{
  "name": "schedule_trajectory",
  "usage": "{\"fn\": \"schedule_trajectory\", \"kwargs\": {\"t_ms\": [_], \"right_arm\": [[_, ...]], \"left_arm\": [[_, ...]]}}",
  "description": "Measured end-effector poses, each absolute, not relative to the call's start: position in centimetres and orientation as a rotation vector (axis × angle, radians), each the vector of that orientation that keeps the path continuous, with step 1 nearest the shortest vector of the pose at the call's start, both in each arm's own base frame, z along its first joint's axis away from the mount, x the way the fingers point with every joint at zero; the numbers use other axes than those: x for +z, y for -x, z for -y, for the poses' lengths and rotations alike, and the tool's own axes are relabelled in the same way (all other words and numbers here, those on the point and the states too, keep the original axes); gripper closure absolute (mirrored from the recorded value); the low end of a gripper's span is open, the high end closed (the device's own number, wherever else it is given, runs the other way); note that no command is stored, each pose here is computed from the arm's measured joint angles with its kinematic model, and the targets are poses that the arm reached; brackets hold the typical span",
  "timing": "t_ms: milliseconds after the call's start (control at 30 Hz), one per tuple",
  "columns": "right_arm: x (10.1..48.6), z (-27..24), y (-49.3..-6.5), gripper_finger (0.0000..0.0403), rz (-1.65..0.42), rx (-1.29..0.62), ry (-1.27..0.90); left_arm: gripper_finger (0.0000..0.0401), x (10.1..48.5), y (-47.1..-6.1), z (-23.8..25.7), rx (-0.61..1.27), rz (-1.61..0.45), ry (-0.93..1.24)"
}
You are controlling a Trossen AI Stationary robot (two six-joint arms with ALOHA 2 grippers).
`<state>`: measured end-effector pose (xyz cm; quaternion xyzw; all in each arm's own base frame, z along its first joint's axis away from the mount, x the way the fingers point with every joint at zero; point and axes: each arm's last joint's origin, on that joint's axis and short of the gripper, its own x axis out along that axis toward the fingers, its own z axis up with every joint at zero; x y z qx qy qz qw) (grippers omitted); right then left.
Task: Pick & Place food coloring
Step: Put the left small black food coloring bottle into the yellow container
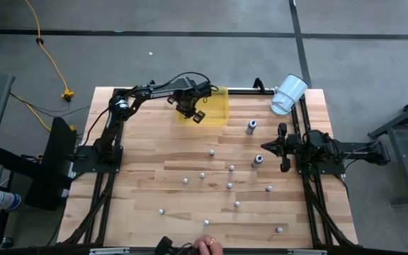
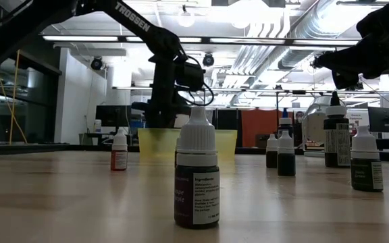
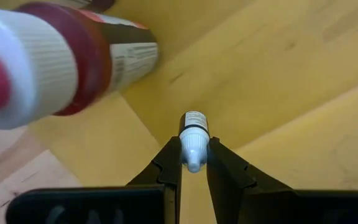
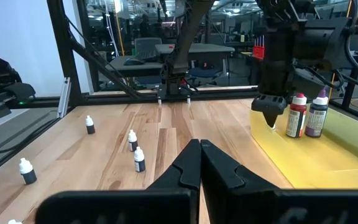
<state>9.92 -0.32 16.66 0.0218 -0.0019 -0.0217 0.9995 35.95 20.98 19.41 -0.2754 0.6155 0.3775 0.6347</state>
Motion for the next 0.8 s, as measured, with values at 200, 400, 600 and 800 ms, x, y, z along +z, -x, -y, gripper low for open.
{"fn": "schedule_trajectory", "kwargs": {"t_ms": [200, 400, 600, 800], "right_arm": [[16.65, 0.32, -9.92, 0.0402, 0.003, -0.043, -0.044], [16.65, 0.32, -9.92, 0.0402, 0.003, -0.043, -0.044], [16.66, 0.32, -9.92, 0.0402, 0.004, -0.043, -0.044], [16.65, 0.32, -9.92, 0.0402, 0.004, -0.043, -0.044]], "left_arm": [[0.0357, 19.41, -35.61, -21.5, 0.877, -1.407, 0.638], [0.0357, 18.94, -35.57, -21.96, 0.873, -1.414, 0.631], [0.0357, 18.73, -35.64, -22.03, 0.865, -1.418, 0.625], [0.0351, 18.71, -35.66, -22.06, 0.873, -1.417, 0.615]]}}
